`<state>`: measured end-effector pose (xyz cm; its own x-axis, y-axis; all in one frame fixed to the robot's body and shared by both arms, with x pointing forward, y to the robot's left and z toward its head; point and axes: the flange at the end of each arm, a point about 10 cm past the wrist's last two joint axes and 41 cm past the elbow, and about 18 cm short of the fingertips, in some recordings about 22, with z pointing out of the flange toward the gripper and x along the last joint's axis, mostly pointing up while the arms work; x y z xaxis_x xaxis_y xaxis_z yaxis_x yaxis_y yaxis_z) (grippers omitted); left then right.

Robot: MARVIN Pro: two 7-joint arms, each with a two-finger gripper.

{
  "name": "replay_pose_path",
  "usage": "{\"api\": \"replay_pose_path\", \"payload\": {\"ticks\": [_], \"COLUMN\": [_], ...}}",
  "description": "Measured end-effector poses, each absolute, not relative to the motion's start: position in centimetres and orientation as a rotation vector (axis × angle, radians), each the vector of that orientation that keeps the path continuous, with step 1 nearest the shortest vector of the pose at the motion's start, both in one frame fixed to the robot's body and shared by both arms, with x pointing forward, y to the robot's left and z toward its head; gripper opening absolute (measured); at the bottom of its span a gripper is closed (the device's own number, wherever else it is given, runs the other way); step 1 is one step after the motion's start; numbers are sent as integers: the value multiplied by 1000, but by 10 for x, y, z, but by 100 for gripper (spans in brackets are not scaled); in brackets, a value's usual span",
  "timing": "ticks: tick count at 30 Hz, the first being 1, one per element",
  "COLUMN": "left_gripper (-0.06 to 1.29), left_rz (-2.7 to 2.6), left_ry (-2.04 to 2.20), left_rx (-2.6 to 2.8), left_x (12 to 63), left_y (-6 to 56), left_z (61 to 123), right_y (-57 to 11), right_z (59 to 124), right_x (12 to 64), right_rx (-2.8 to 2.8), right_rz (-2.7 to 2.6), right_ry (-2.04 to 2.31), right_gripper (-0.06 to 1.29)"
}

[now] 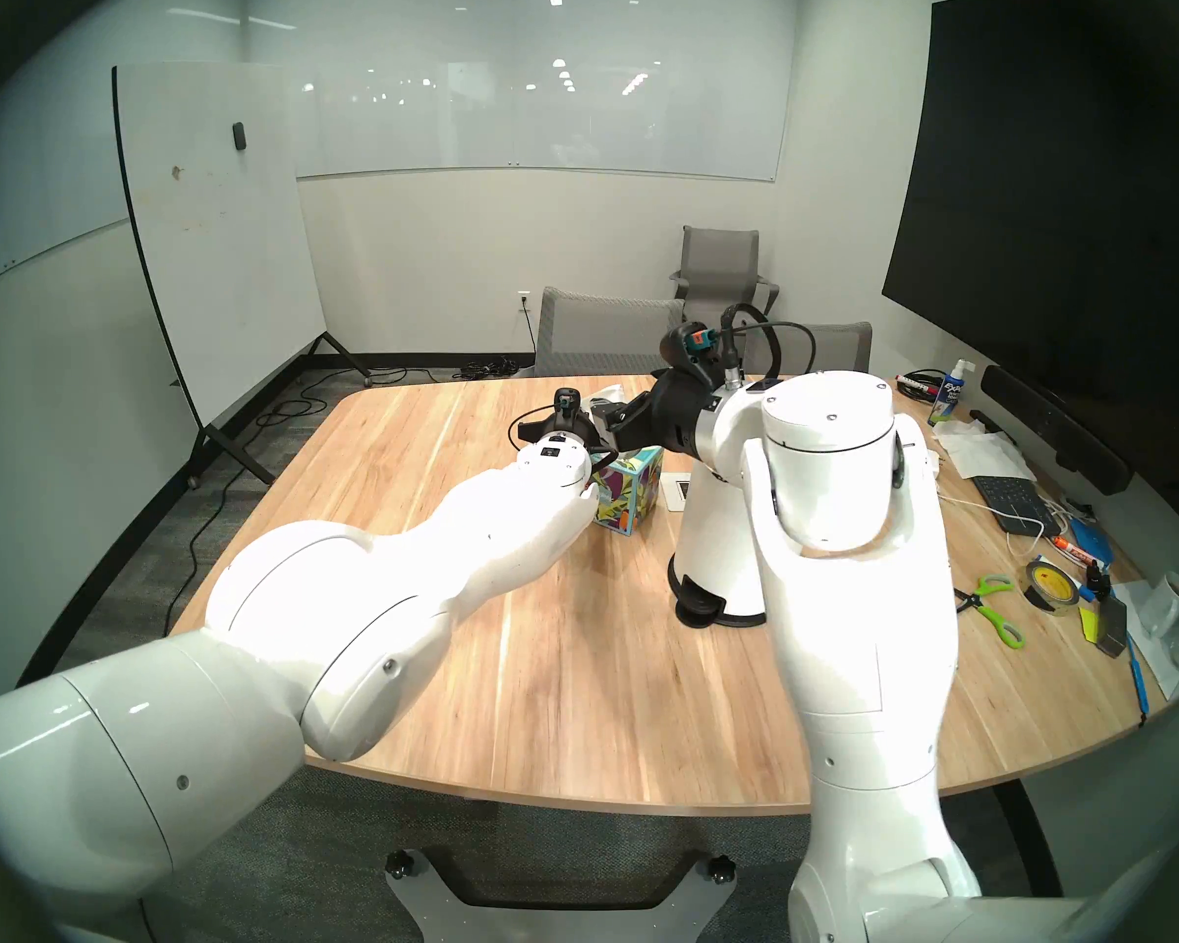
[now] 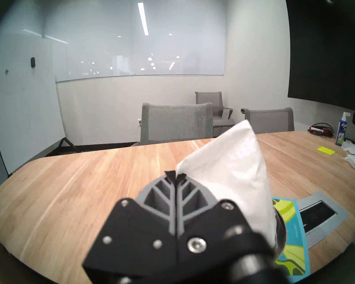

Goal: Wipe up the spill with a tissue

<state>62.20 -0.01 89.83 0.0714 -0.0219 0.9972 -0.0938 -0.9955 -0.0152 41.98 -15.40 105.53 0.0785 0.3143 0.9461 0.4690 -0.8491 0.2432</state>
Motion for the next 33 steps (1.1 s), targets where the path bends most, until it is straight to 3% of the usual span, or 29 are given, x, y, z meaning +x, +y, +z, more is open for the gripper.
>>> {"api": "replay_pose_path", "payload": {"ticks": [20, 33], "left_gripper": [-2, -2], "left_rz": [2253, 2242], "left_ry": [-84, 37], "left_rx": [2087, 2115], "left_x": [620, 632], "left_y": [-19, 17], "left_z": [937, 949], "right_y": [-154, -154], "right_z": [1055, 1055], "right_x": [420, 420], "right_rx": [-2212, -2212], "right_rz": [-1886, -1886], "right_ry": [-809, -809], "right_gripper": [123, 123]}}
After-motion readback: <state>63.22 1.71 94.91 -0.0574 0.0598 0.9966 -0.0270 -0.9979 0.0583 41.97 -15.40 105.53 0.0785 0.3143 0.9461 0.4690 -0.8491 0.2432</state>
